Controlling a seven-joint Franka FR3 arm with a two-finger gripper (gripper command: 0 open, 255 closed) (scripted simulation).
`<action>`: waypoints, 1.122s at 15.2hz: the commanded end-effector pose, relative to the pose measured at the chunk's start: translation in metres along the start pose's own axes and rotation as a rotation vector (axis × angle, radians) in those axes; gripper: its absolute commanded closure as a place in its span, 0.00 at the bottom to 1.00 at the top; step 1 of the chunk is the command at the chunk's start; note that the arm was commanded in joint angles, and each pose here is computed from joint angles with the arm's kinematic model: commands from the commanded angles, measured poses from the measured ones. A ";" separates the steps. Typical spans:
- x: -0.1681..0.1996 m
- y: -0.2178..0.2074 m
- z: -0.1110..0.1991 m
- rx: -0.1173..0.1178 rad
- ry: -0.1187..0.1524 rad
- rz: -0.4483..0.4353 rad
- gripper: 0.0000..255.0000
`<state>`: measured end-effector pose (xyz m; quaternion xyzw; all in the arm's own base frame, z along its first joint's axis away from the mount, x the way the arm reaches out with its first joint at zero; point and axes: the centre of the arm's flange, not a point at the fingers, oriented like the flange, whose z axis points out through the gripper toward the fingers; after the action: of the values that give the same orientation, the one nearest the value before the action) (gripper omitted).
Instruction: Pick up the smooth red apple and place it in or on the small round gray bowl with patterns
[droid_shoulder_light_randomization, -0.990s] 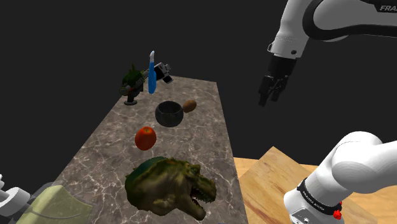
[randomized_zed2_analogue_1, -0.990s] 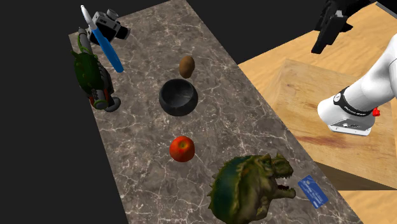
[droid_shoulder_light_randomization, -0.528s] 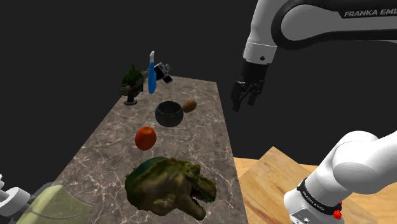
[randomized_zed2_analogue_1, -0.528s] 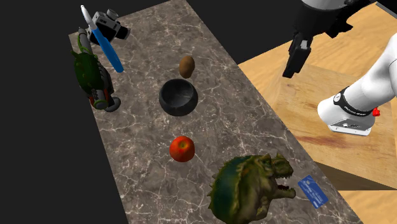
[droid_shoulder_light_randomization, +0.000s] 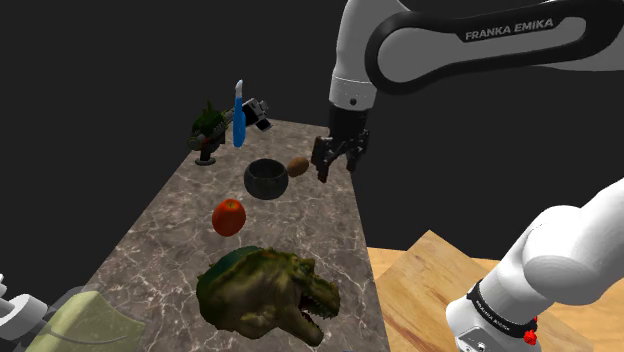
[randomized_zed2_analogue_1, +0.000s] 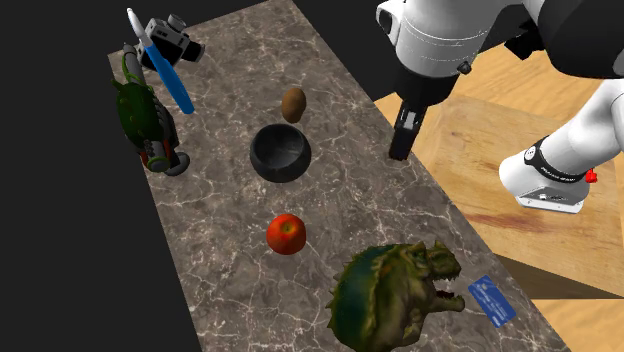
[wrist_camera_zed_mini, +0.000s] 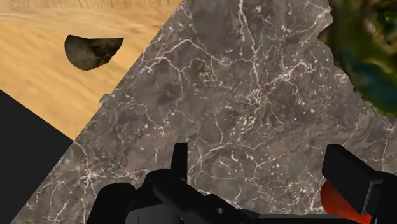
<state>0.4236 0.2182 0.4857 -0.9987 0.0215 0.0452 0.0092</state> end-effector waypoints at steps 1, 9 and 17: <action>0.015 -0.021 0.010 -0.005 0.006 0.002 0.00; 0.073 -0.105 0.039 -0.031 0.025 0.007 0.00; 0.133 -0.189 0.069 -0.057 0.045 0.011 0.00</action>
<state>0.5510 0.3904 0.4152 -0.9992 0.0251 0.0252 -0.0179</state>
